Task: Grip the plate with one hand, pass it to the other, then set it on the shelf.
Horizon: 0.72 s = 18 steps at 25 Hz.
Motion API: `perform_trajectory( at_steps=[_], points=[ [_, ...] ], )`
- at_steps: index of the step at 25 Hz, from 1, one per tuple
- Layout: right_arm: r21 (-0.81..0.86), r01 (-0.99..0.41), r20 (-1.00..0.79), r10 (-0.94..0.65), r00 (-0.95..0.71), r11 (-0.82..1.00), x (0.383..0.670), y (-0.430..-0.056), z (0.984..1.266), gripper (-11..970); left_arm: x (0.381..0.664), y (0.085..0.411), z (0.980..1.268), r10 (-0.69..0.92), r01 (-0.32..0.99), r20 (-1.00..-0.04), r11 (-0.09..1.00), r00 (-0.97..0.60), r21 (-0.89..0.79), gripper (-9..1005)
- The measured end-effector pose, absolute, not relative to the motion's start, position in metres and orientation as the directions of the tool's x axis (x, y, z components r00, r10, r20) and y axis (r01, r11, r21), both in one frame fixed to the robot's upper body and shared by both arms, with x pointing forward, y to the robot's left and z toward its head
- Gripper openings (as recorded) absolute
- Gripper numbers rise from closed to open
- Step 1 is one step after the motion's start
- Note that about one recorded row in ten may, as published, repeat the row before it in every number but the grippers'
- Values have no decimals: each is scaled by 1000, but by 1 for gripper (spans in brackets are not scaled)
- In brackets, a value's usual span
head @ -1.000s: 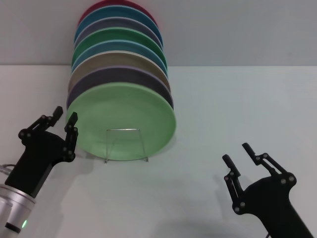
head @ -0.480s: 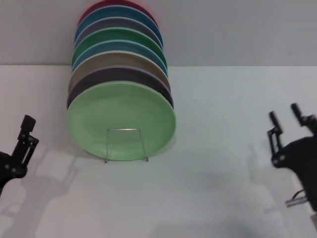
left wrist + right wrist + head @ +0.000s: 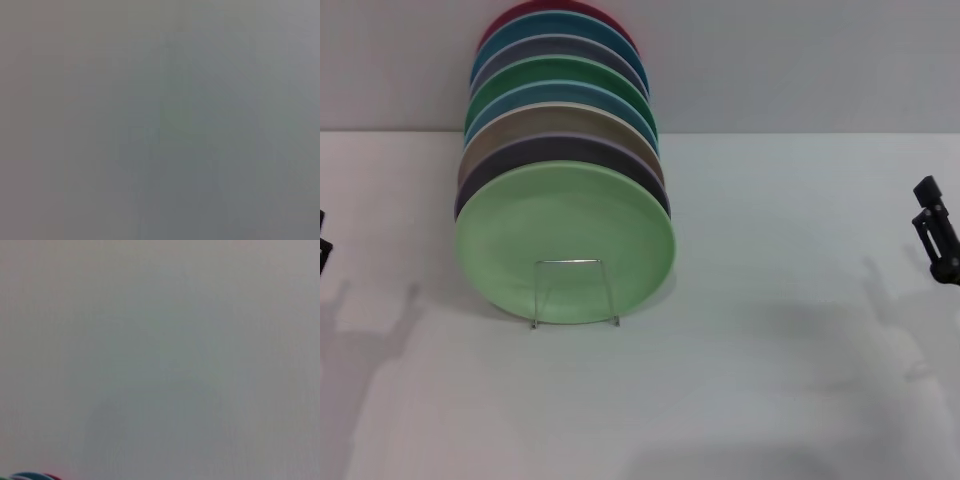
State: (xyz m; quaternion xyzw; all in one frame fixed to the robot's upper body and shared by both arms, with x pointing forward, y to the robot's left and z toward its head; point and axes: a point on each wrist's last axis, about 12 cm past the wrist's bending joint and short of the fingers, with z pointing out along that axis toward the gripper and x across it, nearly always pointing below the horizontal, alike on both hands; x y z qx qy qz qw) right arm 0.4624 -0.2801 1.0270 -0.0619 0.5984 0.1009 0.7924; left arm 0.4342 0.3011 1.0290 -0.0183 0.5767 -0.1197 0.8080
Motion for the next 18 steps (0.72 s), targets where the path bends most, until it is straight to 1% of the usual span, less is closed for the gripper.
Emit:
perform_trajectory(
  at_steps=[4, 8, 11, 18],
  points=[
    [26, -194, -959, 79, 271, 981, 463, -287, 1028, 575, 439, 301, 1028, -218, 158, -931, 971, 294, -178, 860],
    [-6, -156, -958, 39, 283, 988, 463, -291, 1028, 598, 445, 299, 1025, -210, 151, -942, 973, 263, -175, 860],
    [-71, -130, -955, -29, 296, 989, 466, -290, 1029, 615, 451, 294, 1023, -177, 144, -954, 979, 242, -145, 860],
    [-68, -72, -956, -44, 291, 995, 473, -295, 1030, 624, 454, 292, 1023, -175, 148, -955, 979, 238, -143, 860]
  ],
)
